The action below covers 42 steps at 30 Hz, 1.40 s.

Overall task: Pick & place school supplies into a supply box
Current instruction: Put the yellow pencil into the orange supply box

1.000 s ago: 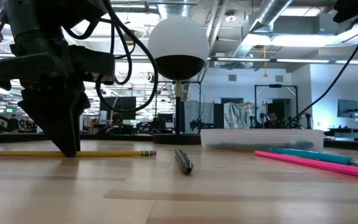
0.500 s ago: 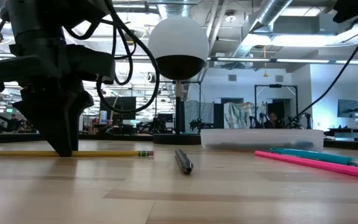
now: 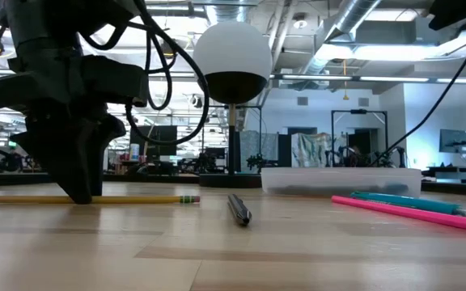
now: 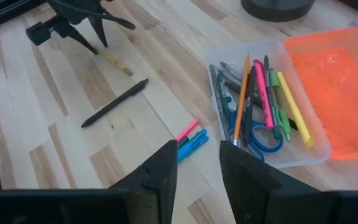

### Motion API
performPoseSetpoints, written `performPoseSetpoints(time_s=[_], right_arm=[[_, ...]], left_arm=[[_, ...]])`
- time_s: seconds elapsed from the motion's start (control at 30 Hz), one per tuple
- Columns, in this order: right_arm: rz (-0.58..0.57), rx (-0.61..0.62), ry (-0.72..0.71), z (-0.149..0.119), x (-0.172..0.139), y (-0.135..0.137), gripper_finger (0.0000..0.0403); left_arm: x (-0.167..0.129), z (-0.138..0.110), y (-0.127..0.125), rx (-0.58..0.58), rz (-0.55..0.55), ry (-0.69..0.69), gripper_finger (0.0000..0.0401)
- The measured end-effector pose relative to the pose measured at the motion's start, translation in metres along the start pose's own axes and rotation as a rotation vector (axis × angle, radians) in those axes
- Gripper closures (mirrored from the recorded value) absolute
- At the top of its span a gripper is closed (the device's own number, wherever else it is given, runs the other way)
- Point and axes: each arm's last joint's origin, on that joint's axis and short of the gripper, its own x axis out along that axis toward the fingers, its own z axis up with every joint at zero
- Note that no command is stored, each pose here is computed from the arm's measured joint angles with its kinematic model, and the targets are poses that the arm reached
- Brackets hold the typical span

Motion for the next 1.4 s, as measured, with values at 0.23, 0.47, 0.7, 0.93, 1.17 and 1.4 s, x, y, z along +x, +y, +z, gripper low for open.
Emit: performPoseSetpoints(time_s=[0.23,0.47,0.7,0.93,1.17,1.4], right_arm=[[-0.016,-0.008,0.002,0.000,0.001,-0.002,0.0290],[-0.018,-0.010,0.003,0.000,0.001,-0.002,0.0290],[-0.025,-0.016,0.004,0.000,0.001,-0.003,0.0290],[-0.026,-0.018,0.005,0.000,0.001,-0.003,0.0290],[-0.021,-0.014,0.010,0.000,0.001,-0.002,0.0290],[-0.016,-0.010,0.012,0.000,0.001,-0.002,0.0290]], left_arm=[[-0.001,0.002,-0.002,0.022,-0.019,-0.011,0.0293],[-0.004,0.006,-0.007,0.077,-0.034,-0.028,0.0327],[-0.001,0.005,0.003,-0.018,-0.015,0.049,0.0339],[0.010,0.008,0.011,-0.161,-0.040,0.136,0.0346],[0.008,0.018,0.016,-0.211,0.032,0.122,0.0347],[0.008,0.020,0.023,-0.229,0.040,0.137,0.0381]])
